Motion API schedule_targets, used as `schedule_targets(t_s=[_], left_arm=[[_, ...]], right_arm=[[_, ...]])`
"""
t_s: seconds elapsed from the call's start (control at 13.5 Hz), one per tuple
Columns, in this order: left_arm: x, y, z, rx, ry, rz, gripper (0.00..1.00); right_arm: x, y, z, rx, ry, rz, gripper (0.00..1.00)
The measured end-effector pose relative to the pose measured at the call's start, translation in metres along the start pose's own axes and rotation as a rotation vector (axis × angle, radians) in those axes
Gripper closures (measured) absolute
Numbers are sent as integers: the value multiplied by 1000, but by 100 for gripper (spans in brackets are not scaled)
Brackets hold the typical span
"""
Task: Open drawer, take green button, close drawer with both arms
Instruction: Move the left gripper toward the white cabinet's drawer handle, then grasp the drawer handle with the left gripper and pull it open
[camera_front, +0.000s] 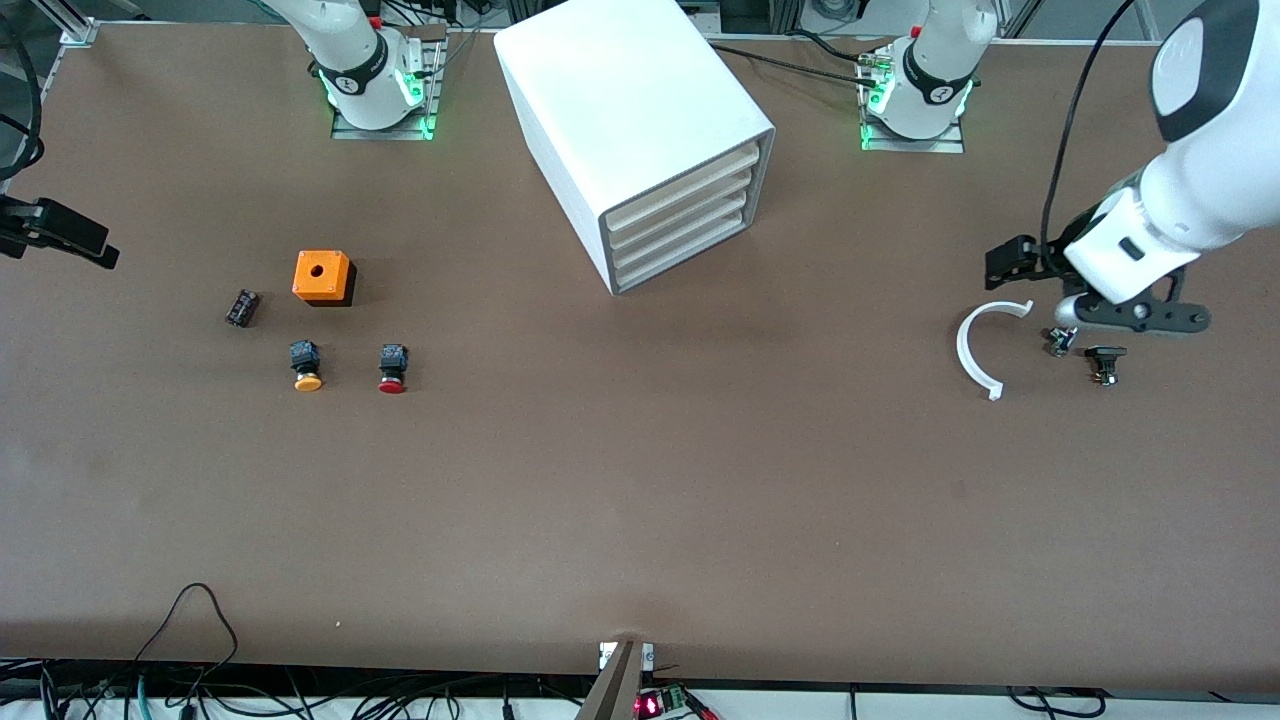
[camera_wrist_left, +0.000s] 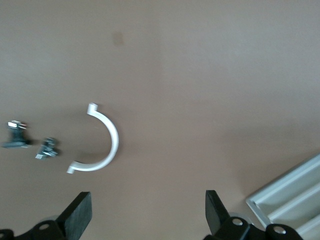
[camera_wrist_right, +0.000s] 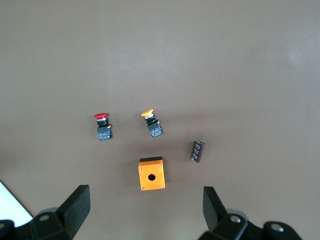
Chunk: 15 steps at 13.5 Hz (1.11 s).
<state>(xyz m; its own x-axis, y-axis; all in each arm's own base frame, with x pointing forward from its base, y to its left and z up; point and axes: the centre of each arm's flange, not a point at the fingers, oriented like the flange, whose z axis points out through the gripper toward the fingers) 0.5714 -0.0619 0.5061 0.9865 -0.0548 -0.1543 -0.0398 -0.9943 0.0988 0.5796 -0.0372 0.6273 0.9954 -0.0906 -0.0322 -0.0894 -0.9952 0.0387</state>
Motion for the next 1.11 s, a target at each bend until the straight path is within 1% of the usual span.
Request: schedule_targets(t_s=[0.07, 0.15, 0.44, 0.59, 0.67, 0.81, 0.96, 1.11], left_arm=[[5, -1, 23, -50, -47, -9, 0], [9, 0, 50, -116, -100, -18, 0], [17, 16, 167, -422, -318, -112, 0], [18, 28, 227, -579, -400, -104, 0], [18, 37, 256, -644, -429, -88, 0], [16, 61, 304, -740, -476, -61, 0], [11, 87, 334, -848, -474, -8, 0], [-2, 105, 356, -905, -443, 38, 0]], right_arm=[[0, 0, 0, 0, -1, -15, 0], [0, 1, 0, 0, -1, -26, 0], [-5, 2, 2, 2, -10, -28, 0], [-18, 5, 2, 9, -11, -27, 0], [-26, 7, 1, 12, -5, -27, 0], [-38, 9, 0, 18, -3, -28, 0], [-42, 9, 0, 20, -2, -29, 0], [-42, 9, 1, 20, -4, -30, 0]])
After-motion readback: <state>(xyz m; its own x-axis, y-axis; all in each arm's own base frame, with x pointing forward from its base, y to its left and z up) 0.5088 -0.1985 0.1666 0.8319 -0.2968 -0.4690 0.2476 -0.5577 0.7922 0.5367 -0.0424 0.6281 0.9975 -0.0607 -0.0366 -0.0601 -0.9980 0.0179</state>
